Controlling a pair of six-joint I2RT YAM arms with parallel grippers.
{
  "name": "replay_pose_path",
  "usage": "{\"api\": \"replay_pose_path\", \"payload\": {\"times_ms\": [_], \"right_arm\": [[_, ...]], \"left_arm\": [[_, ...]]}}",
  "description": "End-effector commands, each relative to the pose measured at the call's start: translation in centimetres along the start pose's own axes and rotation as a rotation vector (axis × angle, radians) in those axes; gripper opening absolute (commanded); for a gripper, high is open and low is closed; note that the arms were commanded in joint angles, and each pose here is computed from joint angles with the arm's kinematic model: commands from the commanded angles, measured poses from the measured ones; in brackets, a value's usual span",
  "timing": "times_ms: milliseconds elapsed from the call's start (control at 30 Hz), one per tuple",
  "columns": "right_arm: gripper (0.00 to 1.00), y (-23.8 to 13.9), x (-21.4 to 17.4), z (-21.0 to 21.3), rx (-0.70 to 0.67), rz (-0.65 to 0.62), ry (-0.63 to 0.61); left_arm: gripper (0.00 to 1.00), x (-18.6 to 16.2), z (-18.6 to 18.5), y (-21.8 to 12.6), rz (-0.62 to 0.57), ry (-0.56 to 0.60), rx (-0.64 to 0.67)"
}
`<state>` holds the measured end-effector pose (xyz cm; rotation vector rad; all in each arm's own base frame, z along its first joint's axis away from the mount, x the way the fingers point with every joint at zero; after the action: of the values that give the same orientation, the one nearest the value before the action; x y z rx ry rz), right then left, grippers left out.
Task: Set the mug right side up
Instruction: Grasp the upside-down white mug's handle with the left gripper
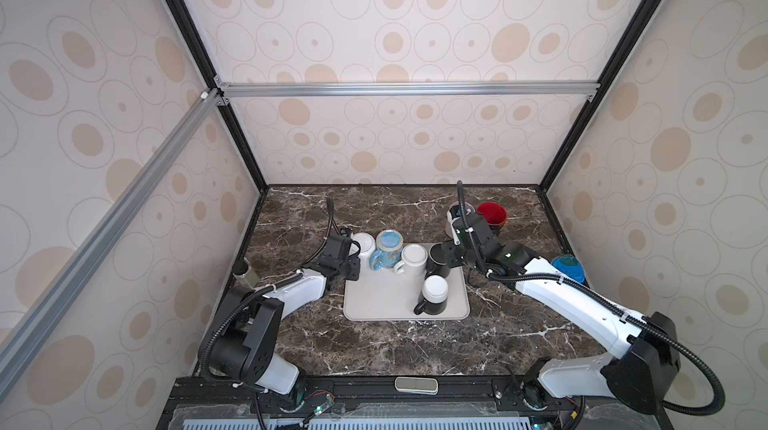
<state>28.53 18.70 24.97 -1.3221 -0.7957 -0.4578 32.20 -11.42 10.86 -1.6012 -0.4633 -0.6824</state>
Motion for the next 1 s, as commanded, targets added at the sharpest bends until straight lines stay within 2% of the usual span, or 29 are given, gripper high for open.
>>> {"api": "replay_pose_path", "payload": {"times_ms": [0, 167, 733, 867, 967], "right_arm": [[0.44, 0.3, -0.3, 0.4, 0.013, 0.010, 0.006], [0.44, 0.5, -0.5, 0.5, 0.021, 0.019, 0.008], [0.42, 0.6, -1.3, 0.4, 0.032, 0.030, 0.011], [0.42, 0.5, -1.2, 0.5, 0.040, 0.027, 0.013], [0.42, 0.6, -1.3, 0.7, 0.052, 0.029, 0.015]], "left_arm": [[0.37, 1.9, -0.4, -0.3, -0.047, 0.011, 0.008], [0.36, 2.2, -0.6, -0.4, -0.053, 0.013, 0.005], [0.22, 2.2, -1.5, 0.1, -0.044, 0.038, 0.015], [0.13, 2.5, -1.5, -0.1, -0.050, 0.041, 0.024], [0.00, 2.9, -1.5, -0.3, -0.058, 0.041, 0.036]]}}
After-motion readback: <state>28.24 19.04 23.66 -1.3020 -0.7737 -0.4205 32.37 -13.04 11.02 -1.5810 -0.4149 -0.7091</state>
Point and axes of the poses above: each gripper's point midway between its finger pads, its own y axis out along the fingers, its own z axis along the line the jaws close on, x = y × z, the point moved 6 cm from there along -y, back along the fingers, and after that the axes turned 1 degree about y, right-handed, at the moved point
